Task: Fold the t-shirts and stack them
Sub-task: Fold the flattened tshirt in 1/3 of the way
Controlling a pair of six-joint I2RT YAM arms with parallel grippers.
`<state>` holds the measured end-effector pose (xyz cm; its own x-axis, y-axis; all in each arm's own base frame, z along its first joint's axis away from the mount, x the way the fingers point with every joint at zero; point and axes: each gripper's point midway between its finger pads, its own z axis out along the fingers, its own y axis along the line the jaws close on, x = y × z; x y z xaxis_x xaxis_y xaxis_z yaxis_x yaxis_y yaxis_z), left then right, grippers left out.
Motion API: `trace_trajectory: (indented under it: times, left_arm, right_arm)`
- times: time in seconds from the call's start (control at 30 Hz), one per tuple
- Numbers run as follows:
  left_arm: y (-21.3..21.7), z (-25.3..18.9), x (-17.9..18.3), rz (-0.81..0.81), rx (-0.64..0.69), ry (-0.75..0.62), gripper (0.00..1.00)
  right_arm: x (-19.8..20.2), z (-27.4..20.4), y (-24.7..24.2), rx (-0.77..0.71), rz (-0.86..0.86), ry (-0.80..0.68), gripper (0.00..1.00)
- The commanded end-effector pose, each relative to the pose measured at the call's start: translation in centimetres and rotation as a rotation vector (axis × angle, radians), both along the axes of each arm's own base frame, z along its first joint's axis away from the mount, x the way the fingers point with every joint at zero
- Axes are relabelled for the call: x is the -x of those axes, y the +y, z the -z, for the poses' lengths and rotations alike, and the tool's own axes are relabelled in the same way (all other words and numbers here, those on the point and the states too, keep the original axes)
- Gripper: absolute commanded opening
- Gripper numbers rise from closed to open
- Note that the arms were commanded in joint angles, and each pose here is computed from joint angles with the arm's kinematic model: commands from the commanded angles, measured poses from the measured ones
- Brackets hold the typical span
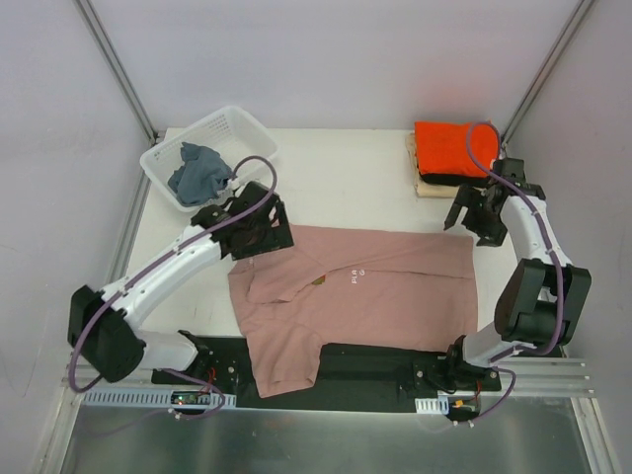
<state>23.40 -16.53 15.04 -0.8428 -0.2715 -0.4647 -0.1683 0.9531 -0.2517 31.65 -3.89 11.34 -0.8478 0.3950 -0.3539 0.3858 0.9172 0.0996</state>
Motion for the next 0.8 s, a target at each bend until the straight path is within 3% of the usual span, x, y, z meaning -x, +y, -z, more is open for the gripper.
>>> trace_trajectory:
  times: [0.0, 0.13, 0.27, 0.53, 0.77]
  left_arm:
    - [-2.2, 0.6, -4.4, 0.088, -0.044, -0.041, 0.99]
    - [-3.2, 3.9, -8.6, 0.073, -0.007, 0.03, 0.99]
    - [-2.6, 7.2, -10.6, 0.042, 0.027, 0.121, 0.99]
    - [-0.6, 13.3, -10.7, -0.018, 0.019, 0.277, 0.99]
    - [-0.7, 14.2, -13.4, -0.017, 0.063, 0.292, 0.99]
  right_arm:
    - [-1.8, 0.1, 4.4, -0.23, -0.107, -0.098, 0.97]
    - [-2.2, 2.6, 4.7, -0.256, -0.098, -0.045, 0.97]
    - [-2.6, 5.1, 4.2, -0.245, -0.074, 0.025, 0.97]
    - [-3.9, 9.2, 1.9, -0.163, -0.021, 0.154, 0.97]
    - [-6.6, 9.2, -0.3, -0.117, 0.015, 0.163, 0.97]
